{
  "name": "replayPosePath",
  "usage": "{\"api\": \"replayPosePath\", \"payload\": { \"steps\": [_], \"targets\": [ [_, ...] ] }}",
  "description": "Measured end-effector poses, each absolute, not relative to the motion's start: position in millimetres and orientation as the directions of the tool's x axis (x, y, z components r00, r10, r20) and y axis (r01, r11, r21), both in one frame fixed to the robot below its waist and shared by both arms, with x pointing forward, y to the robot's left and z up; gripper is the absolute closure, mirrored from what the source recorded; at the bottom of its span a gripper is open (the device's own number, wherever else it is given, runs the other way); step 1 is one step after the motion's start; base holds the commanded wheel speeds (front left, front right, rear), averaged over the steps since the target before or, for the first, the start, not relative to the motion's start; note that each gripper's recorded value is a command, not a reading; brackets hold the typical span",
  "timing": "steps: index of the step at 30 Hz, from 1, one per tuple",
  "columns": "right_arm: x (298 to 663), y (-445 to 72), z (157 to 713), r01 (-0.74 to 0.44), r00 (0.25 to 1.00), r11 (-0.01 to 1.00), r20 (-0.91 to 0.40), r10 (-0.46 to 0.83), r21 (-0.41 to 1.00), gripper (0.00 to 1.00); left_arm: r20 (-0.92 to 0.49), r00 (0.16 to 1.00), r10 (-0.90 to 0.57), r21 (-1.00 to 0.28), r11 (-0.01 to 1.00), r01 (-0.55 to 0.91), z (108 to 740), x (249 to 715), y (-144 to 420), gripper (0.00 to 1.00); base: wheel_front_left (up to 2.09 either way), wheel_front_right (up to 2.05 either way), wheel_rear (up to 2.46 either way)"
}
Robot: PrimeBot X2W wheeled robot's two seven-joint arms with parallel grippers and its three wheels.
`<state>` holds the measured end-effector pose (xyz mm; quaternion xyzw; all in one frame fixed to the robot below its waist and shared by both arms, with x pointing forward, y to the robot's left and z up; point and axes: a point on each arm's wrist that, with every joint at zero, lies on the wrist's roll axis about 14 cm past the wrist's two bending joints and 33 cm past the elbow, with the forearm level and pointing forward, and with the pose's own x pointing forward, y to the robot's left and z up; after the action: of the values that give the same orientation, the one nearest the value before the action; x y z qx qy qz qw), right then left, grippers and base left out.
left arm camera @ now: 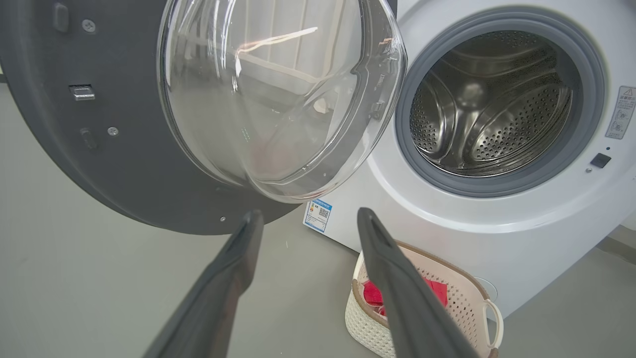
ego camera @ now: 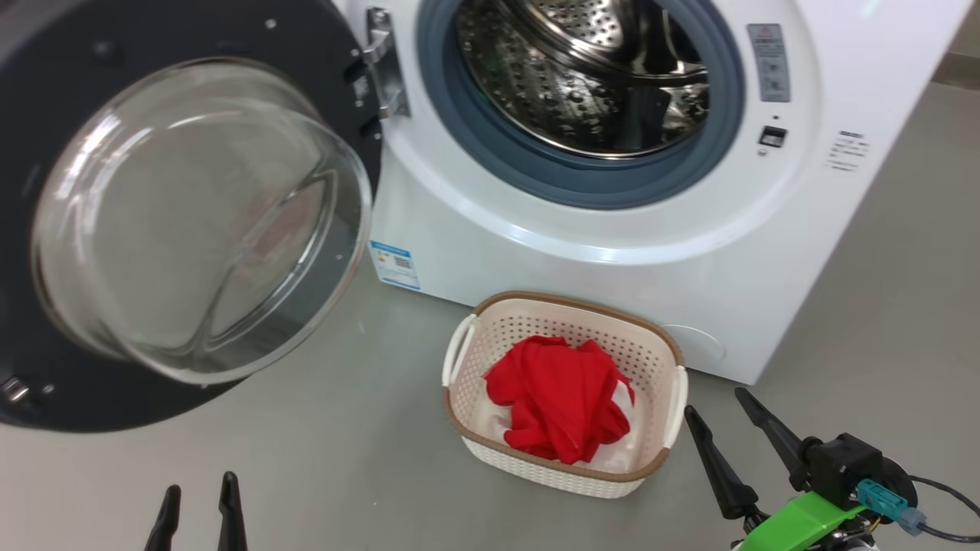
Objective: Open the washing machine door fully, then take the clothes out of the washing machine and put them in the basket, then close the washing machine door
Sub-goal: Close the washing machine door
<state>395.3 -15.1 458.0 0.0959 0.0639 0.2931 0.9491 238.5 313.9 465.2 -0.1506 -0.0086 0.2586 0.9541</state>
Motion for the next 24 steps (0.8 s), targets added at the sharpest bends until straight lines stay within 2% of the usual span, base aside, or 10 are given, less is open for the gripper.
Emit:
{"api": "replayPosePath", "payload": {
  "steps": [12, 24],
  "targets": [
    [389, 29, 460, -0.647, 0.737, 0.729, -0.061, 0.673, 0.225, 0.00, -0.065, 0.814, 0.577, -0.310, 0.764, -0.566, 466, 208, 325, 0.00, 0.00, 0.00, 0.00],
    [388, 46, 467, -0.682, 0.708, 0.699, -0.044, 0.705, 0.215, 0.00, -0.061, 0.790, 0.610, -0.318, 0.739, -0.595, 467, 193, 328, 0.00, 0.00, 0.00, 0.00]
  ]
}}
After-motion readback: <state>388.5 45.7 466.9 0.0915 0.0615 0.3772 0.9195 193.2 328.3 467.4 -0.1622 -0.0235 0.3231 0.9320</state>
